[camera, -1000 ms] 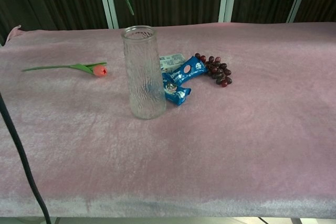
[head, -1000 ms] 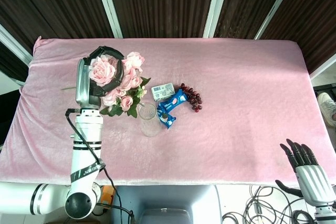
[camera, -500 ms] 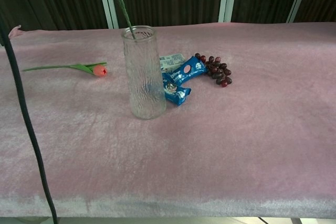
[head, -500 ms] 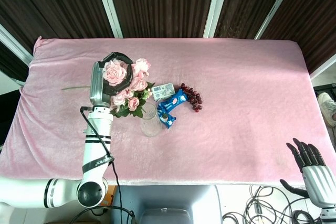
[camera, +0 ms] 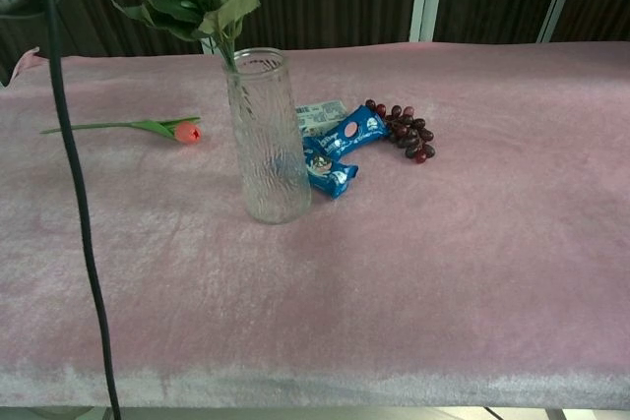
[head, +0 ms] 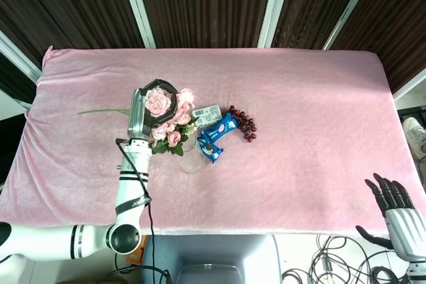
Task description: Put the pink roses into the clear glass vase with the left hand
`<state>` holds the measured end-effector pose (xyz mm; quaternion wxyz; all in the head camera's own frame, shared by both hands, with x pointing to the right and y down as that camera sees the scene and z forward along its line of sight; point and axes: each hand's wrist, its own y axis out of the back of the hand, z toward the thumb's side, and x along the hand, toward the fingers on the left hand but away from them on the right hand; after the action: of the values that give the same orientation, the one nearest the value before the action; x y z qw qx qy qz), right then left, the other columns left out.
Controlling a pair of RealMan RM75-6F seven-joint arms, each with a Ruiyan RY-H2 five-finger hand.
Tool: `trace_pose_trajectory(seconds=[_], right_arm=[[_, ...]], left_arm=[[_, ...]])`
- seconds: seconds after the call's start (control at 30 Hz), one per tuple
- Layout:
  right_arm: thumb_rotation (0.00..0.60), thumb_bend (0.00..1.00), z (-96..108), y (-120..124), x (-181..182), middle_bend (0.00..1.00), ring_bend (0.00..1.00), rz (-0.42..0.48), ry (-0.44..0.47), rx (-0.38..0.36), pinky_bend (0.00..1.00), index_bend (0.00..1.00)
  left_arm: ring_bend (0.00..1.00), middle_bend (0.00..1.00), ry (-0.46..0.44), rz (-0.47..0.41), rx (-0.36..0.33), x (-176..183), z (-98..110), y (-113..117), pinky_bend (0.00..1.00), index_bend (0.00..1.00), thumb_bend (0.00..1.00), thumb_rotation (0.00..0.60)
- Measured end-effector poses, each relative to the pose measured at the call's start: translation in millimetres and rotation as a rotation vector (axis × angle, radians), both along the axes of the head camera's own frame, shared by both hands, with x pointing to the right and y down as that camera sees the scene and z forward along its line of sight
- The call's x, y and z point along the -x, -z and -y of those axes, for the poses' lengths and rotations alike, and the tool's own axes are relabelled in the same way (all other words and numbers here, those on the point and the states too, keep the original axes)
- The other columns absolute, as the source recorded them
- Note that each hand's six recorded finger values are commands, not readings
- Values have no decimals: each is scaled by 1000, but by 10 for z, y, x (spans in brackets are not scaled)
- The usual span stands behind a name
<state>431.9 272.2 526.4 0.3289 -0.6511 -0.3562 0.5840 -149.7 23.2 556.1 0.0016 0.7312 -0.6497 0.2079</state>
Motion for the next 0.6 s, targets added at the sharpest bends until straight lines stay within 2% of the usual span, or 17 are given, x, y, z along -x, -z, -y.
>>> trace_pose_trajectory(seconds=[0.2,0.3,0.37,0.4,0.5,0.6], right_arm=[[600,300,27,34,-36,0,0,3,-11,-11,0,0],[600,300,27,58,-49,0,0,7,-15,-17,0,0],[600,300,26,68,-58,0,0,8,-16,-19,0,0],[600,300,26,71,-60,0,0,9,-16,-19,0,0],[600,300,23,73,-59,0,0,9,-14,-19,0,0],[600,300,20,80,-56,0,0,11,-13,-21,0,0]], left_arm=[[615,785,-47,16,16,-114,-50,-216,596,718,528,600],[569,736,-71,22,7,-151,-65,-268,531,655,506,600],[511,666,-93,29,-1,-174,-85,-304,480,510,496,600],[465,612,-102,34,-4,-184,-97,-322,442,378,493,600],[319,447,-135,50,-16,-223,-137,-371,320,73,482,600],[174,285,-167,66,-28,-259,-170,-408,223,0,445,600]])
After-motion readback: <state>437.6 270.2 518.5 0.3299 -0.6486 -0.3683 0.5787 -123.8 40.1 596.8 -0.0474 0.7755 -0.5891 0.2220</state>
